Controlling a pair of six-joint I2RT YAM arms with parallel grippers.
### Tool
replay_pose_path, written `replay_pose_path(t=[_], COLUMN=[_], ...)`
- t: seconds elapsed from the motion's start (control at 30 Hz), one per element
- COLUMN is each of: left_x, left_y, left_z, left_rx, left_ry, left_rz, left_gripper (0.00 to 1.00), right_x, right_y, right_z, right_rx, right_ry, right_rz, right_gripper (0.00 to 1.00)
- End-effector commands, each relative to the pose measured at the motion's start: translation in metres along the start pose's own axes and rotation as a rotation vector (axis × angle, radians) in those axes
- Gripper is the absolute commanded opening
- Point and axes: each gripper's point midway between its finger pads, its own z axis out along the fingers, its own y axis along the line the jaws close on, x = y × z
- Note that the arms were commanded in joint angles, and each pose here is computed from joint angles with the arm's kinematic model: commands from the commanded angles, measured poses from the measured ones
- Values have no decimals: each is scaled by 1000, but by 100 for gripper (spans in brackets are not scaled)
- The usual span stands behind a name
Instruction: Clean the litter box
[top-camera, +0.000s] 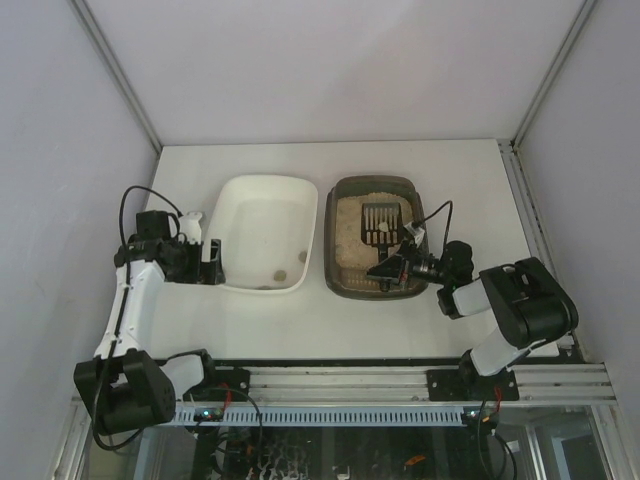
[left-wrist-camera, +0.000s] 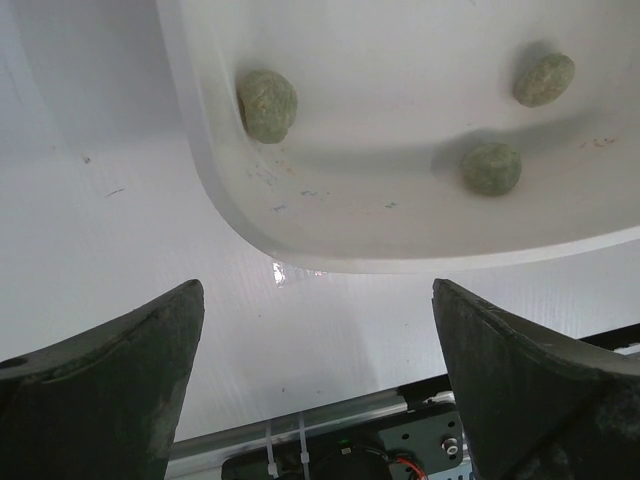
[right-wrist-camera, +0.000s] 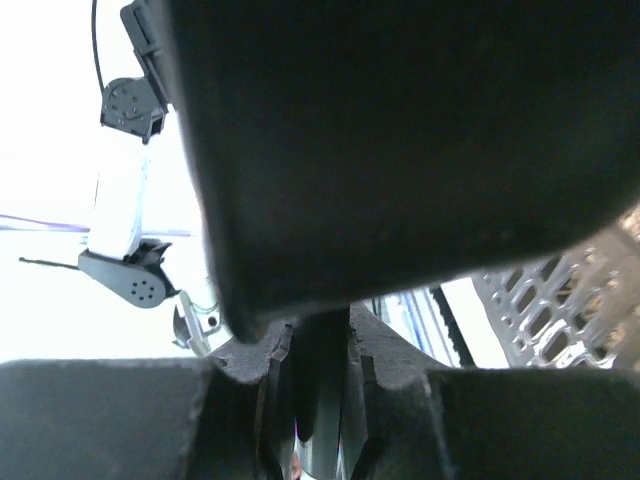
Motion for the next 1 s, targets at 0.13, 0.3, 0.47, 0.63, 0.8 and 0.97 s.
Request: replay_pose_path(t=[0.13,0.3,0.47,0.63,0.8,0.97], left_x=[-10,-9,-9,-10,-9,-12], left_y=[-2,-1,3,5,5,12], left_z=[-8,-6,-5,-5,-3,-5], left_rx=[4,7,-20,-32,-31,-73], left_ry=[-63,-47,-43,-45,-32,-43], left_rz=[32,27,14,10,10,-4], left_gripper=[100,100,100,100,100,100], right_x=[-12,7,2,3,9,18], right_y=[27,16,23,38,40,29], right_z=[-8,5,7,14,37,87], right_rx=[-56,82,282,223,215,360], right_ry=[-54,15,29,49,82,189], right_rz=[-78,-141,-289,-239,-232,-277], right_gripper=[0,0,0,0,0,0])
